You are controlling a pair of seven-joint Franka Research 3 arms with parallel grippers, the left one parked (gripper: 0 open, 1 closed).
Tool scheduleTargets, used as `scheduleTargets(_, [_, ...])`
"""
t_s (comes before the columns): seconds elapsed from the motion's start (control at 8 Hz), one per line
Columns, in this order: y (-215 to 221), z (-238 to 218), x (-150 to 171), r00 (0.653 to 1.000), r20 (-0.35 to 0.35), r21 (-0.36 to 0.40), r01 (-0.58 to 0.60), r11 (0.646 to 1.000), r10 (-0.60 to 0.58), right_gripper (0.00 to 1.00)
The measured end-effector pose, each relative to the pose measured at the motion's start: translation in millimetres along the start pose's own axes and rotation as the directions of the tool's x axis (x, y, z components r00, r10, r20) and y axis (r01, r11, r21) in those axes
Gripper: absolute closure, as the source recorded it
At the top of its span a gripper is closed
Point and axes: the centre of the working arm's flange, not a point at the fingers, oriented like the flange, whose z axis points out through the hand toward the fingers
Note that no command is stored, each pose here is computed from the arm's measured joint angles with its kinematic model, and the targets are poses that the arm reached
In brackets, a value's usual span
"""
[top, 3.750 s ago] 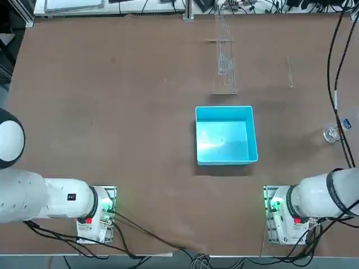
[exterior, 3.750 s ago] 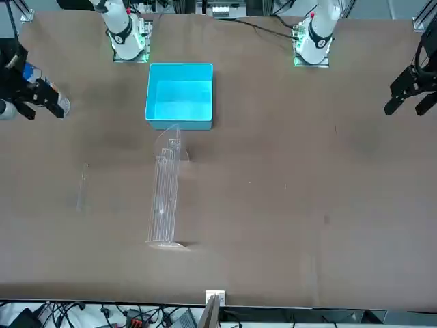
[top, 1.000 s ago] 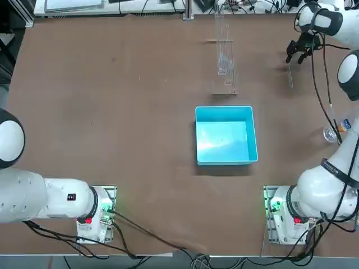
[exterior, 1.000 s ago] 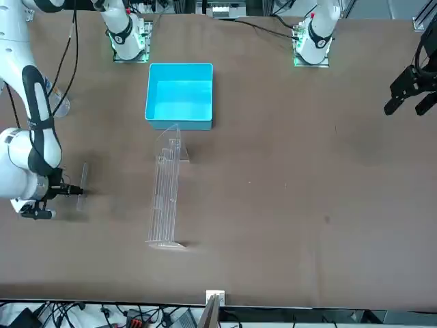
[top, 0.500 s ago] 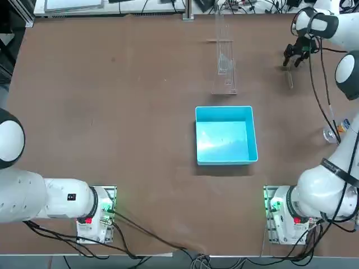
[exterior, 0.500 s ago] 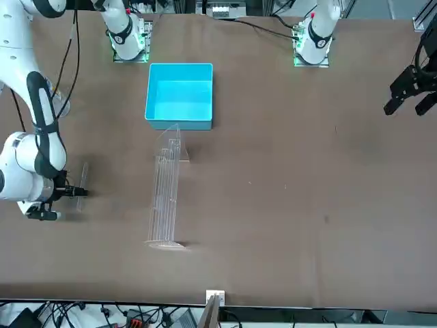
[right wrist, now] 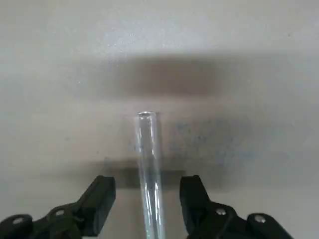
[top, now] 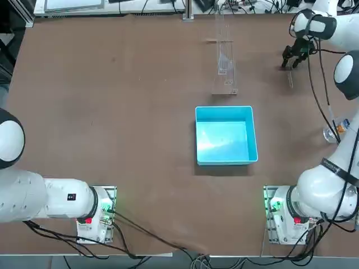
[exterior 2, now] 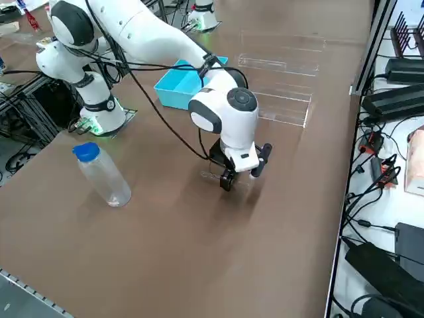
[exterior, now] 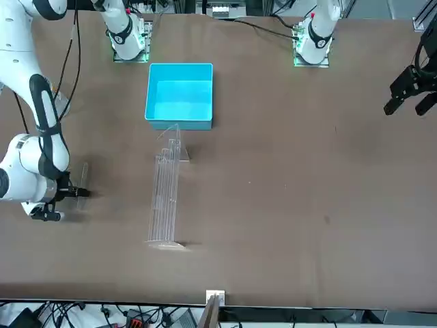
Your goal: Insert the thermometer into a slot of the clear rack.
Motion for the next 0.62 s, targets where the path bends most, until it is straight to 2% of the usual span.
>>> scheduleTargets(0.62, [0.0, 4.3, -1.0, 1.000, 0.007, 0.001, 0.000, 1.000, 0.000, 0.27])
